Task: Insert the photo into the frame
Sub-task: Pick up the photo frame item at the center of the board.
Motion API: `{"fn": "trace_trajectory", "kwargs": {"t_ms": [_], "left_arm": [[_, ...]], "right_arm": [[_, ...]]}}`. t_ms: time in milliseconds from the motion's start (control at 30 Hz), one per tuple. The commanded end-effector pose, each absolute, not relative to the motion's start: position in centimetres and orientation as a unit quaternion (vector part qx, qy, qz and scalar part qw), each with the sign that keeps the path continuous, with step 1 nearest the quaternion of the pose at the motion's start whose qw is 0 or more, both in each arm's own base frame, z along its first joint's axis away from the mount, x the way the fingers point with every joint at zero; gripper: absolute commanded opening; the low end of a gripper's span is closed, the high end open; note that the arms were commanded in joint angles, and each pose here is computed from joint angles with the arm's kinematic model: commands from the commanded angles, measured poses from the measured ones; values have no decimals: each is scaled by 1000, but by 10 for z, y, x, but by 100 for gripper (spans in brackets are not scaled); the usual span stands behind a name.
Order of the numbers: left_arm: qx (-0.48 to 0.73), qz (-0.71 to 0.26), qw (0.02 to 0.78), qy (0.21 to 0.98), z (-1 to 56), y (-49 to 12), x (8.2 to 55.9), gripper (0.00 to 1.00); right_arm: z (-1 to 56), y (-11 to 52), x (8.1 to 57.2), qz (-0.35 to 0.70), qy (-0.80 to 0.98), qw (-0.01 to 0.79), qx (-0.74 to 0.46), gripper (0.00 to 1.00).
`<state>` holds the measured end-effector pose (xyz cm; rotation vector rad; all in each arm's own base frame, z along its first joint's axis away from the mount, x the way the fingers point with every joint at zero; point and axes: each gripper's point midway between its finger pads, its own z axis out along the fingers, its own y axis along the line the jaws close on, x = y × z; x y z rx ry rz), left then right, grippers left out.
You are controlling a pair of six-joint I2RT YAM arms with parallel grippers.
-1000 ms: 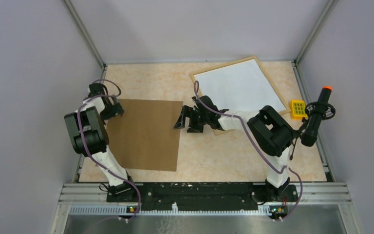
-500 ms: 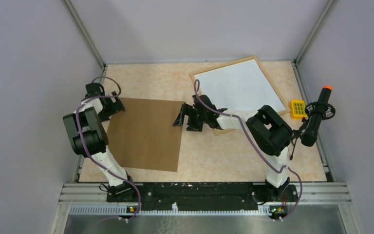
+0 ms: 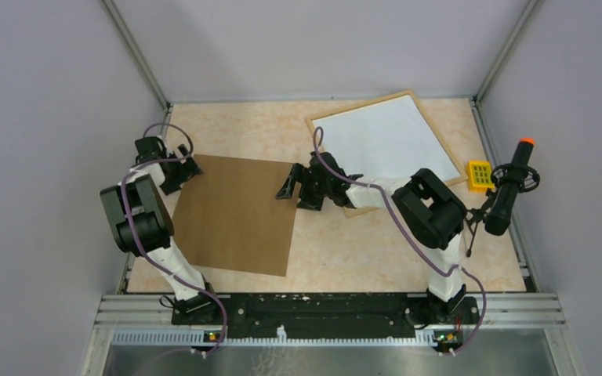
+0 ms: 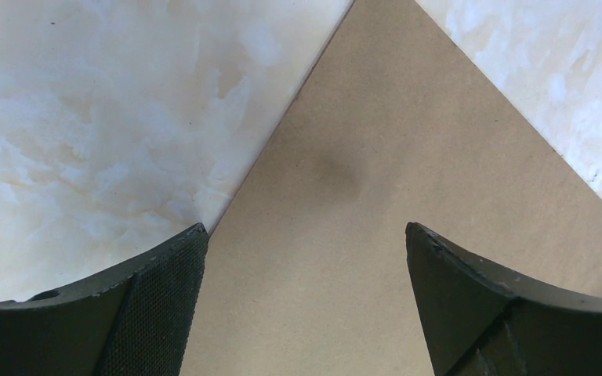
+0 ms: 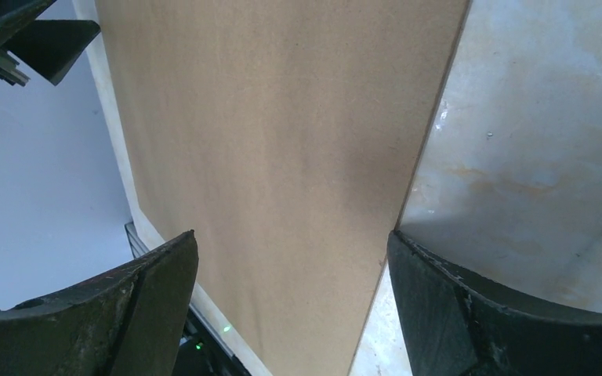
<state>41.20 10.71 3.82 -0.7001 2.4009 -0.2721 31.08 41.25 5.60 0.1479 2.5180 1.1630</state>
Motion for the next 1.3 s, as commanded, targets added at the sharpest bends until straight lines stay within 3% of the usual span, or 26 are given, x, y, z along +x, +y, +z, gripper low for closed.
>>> {"fn": "trace_trajectory", "kwargs": {"t_ms": [0, 200, 433, 833, 1033, 1267], "left_arm": [[-305, -211, 164, 914, -10, 43, 356, 99], [-297, -267, 164, 902, 2, 20, 347, 98], [-291, -316, 153, 890, 11, -10, 335, 98], [-254, -359, 144, 886, 24, -86, 346, 98], [-234, -374, 133, 888, 22, -122, 347, 99], [-223, -364, 133, 894, 15, -121, 334, 99]], "right_arm": [[127, 456, 325, 511, 829, 223, 38, 86], [198, 456, 325, 542, 795, 270, 22, 86], [215, 429, 323, 525, 799, 292, 36, 87], [168, 311, 354, 448, 833, 316, 74, 89], [118, 261, 373, 399, 881, 252, 23, 90], [97, 224, 378, 327, 915, 235, -10, 92]]}}
